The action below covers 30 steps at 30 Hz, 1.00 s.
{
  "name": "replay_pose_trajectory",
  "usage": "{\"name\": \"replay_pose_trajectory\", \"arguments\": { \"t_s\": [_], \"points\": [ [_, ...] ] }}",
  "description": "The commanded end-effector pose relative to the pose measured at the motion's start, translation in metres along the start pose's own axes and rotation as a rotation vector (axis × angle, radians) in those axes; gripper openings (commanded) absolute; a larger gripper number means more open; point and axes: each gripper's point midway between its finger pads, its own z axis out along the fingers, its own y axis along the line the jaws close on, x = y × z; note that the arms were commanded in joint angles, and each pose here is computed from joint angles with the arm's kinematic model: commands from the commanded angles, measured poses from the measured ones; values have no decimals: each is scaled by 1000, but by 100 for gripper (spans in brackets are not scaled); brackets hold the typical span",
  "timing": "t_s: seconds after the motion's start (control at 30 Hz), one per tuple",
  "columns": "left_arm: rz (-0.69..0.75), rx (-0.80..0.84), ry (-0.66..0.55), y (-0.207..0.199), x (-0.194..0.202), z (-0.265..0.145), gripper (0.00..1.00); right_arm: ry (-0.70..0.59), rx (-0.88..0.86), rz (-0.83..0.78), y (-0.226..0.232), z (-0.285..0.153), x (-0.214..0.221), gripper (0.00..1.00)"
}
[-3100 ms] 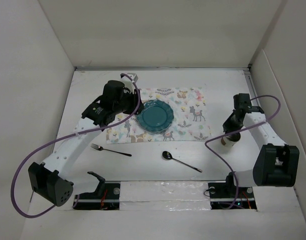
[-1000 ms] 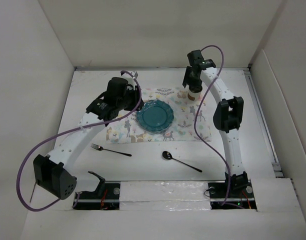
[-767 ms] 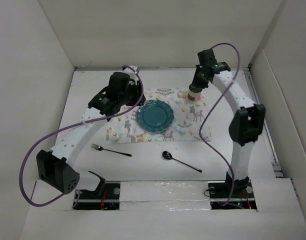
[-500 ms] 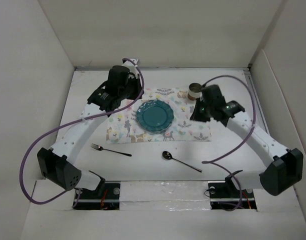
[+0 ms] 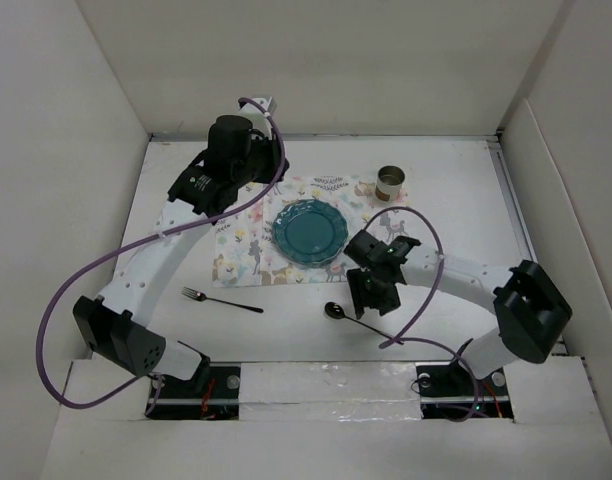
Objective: Set the dinner table for one person
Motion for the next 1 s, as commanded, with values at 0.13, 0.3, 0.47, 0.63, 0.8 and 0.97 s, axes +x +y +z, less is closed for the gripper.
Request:
{"name": "replay_pose_trajectory", "arguments": {
  "t_s": [0.13,0.3,0.47,0.63,0.8,0.97],
  "points": [
    [0,7,-76,4,-17,-20,9,36,100,-106,2,8,5,63],
    [-4,5,-95,4,-20,-25,9,39,126,-128,7,22,-3,60],
    [2,-11,-111,6,-23,-31,10,53,131,-145,12,39,0,53],
    [3,-25,-125,8,-26,-35,10,45,140,-146,17,51,5,39],
    [1,-28,-114,9,-23,-31,10,11,116,-167,32,52,8,9],
    [0,-33,-102,11,-20,-29,10,-23,82,-183,44,33,10,0]
  ]
}}
